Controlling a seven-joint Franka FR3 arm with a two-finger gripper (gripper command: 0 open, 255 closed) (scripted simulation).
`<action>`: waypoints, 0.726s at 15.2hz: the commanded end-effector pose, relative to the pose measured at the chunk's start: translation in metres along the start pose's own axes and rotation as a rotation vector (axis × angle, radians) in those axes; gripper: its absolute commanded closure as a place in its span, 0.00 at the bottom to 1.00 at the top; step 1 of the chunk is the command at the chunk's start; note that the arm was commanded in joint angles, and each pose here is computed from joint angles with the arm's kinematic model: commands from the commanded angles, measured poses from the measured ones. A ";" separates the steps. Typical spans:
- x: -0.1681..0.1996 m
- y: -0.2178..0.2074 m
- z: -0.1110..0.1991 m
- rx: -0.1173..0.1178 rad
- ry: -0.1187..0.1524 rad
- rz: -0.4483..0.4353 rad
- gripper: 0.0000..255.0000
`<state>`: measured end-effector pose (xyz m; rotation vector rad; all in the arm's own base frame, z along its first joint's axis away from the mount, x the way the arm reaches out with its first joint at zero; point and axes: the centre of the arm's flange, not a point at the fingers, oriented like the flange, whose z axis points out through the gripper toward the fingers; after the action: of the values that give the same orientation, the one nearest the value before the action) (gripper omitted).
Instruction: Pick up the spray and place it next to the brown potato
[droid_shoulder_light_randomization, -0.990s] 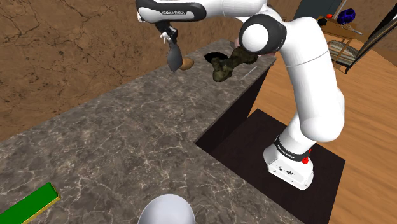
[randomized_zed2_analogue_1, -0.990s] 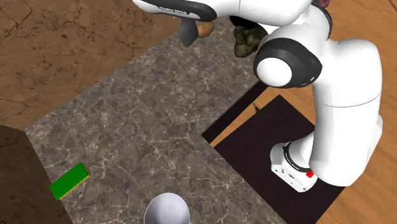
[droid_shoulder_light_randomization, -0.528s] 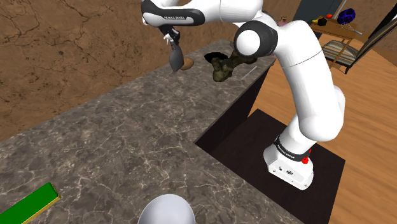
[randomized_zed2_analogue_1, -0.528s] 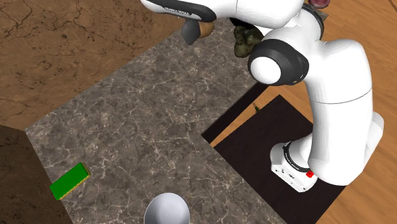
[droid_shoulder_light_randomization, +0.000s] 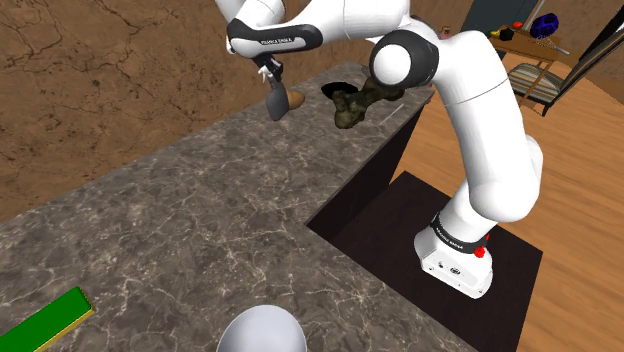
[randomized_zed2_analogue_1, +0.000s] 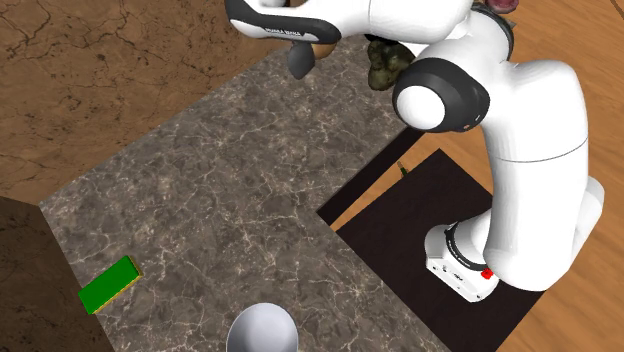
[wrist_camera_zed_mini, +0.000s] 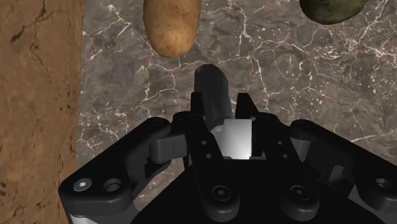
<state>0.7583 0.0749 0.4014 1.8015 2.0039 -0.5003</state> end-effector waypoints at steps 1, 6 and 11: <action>0.005 -0.001 0.009 -0.001 0.000 0.000 1.00; 0.019 -0.001 0.031 -0.001 0.000 0.000 1.00; 0.032 -0.001 0.054 -0.001 0.000 0.000 1.00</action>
<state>0.7611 0.0755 0.3642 1.7964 1.9851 -0.4695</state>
